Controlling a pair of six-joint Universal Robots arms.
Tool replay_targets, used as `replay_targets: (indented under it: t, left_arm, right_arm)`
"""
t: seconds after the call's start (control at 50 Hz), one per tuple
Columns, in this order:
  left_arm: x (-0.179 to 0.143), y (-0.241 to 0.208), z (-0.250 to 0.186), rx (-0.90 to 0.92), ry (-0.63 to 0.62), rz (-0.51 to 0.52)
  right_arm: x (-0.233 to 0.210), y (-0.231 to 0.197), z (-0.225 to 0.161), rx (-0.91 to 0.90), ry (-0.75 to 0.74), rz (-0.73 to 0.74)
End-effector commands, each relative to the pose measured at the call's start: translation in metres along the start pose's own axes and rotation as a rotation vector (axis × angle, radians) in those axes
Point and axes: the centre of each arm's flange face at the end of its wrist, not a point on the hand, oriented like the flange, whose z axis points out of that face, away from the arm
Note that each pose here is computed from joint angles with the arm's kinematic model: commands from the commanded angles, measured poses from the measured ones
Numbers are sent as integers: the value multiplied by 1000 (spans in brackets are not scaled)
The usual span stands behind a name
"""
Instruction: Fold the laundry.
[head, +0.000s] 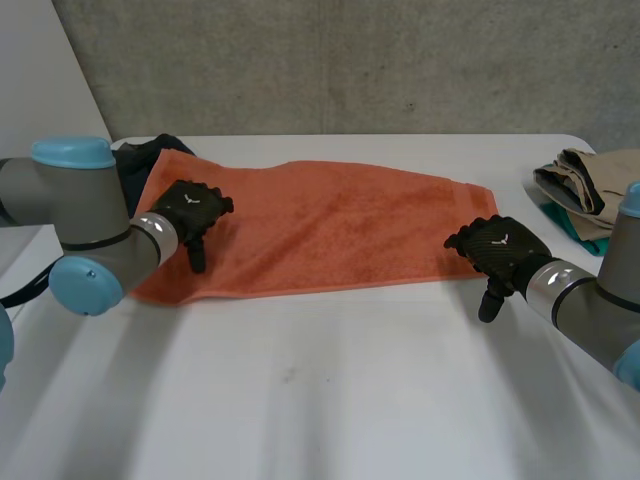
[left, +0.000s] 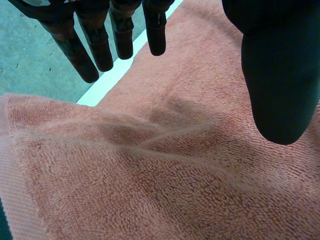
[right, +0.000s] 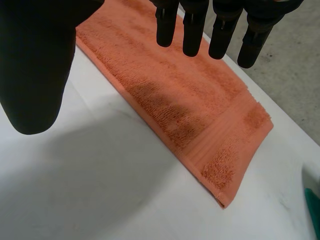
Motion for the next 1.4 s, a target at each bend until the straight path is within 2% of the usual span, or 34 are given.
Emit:
replay_targets:
  t: [0.02,0.1,0.22,0.48,0.7,0.78,0.88,0.94,1.02,1.1,1.2,1.3,1.4]
  left_arm:
    - [-2,-10,-30,-48,22,-49]
    - [8,-3,-49,-131,72,-105]
    - [20,19,-59,-225,111,-156]
    - [14,33,-27,-193,41,-234]
    - [22,35,-25,-203,47,-234]
    - [5,18,-33,-168,-54,-235]
    - [-11,-17,-60,-40,-155,-302]
    - [-10,-31,-76,12,-148,-316]
    - [-3,-52,-104,75,-128,-297]
    - [5,-75,-137,153,-125,-231]
    - [12,-98,-164,238,-124,-184]
    - [16,-116,-182,298,-137,-155]
    - [18,-130,-195,337,-165,-133]
  right_arm:
    - [10,-8,-4,23,63,80]
    - [11,-9,-5,24,70,125]
    - [9,-6,-3,14,67,118]
    - [4,-3,-4,-6,63,69]
    - [5,-2,-4,-11,74,63]
    - [6,-3,-5,-13,83,70]
    - [13,-10,-5,-7,121,115]
    - [17,-13,-6,-24,151,170]
    - [15,-20,-13,-91,203,322]
    - [3,-22,-9,-115,210,437]
    - [-12,-21,2,-124,200,499]
    - [-32,-21,-3,-141,185,576]
    - [-52,-25,1,-85,193,656]
